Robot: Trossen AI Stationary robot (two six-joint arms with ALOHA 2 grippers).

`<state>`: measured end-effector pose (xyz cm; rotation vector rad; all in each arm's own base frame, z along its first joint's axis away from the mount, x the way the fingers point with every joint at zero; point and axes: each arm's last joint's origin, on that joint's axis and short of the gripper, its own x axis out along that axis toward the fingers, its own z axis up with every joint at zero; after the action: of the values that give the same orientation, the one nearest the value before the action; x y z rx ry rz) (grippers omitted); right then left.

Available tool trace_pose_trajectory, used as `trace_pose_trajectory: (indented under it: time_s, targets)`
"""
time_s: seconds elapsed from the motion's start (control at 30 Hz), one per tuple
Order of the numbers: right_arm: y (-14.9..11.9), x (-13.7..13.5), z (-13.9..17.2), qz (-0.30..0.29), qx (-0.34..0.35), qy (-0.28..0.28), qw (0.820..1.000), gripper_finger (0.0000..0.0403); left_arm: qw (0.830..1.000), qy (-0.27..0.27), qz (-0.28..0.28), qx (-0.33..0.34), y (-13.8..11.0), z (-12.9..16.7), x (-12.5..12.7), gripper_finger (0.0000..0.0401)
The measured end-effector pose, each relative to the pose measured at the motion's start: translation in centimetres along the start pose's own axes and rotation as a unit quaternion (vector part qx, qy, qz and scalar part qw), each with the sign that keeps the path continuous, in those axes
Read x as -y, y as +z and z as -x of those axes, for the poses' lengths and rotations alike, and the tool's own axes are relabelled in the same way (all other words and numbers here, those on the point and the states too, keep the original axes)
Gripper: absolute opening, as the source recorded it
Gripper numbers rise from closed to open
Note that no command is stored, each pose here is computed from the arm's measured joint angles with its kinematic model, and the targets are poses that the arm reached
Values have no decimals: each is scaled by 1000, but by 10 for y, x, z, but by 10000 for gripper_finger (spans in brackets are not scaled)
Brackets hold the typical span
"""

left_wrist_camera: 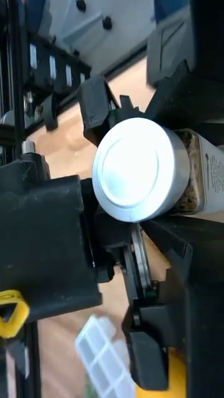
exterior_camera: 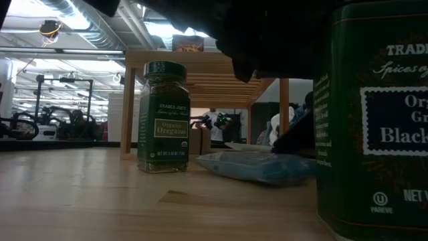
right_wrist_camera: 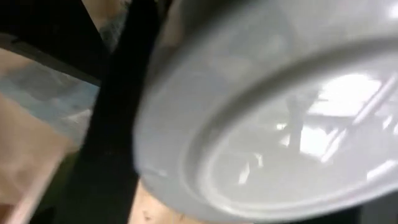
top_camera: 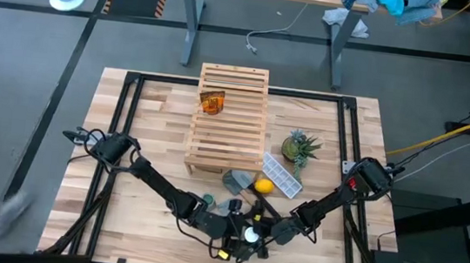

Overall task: Shelf spices
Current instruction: Put the white seasoning bottle on the shelf

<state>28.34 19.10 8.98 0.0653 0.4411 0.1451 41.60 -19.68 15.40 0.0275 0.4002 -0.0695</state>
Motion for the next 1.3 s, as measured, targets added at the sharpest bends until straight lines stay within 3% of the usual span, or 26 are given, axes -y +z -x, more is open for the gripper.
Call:
trace_pose_trajectory:
  time_s: [0.43,0.77,0.9,1.1,1.3]
  targets:
    - [6,-7,21,-1,35,-21,999,379,1000,25,-15,-1,0,1,0,183]
    - [13,-6,30,11,7,-19,1000,379,999,29,-20,-3,-2,4,6,183]
    - [24,-13,49,25,7,-29,999,379,999,32,-22,-7,-3,4,6,183]
    - [33,-30,89,62,21,-99,993,379,999,33,-24,-10,0,7,5,183]
    - [32,-47,124,73,58,-147,985,379,999,34,-39,14,23,23,3,183]
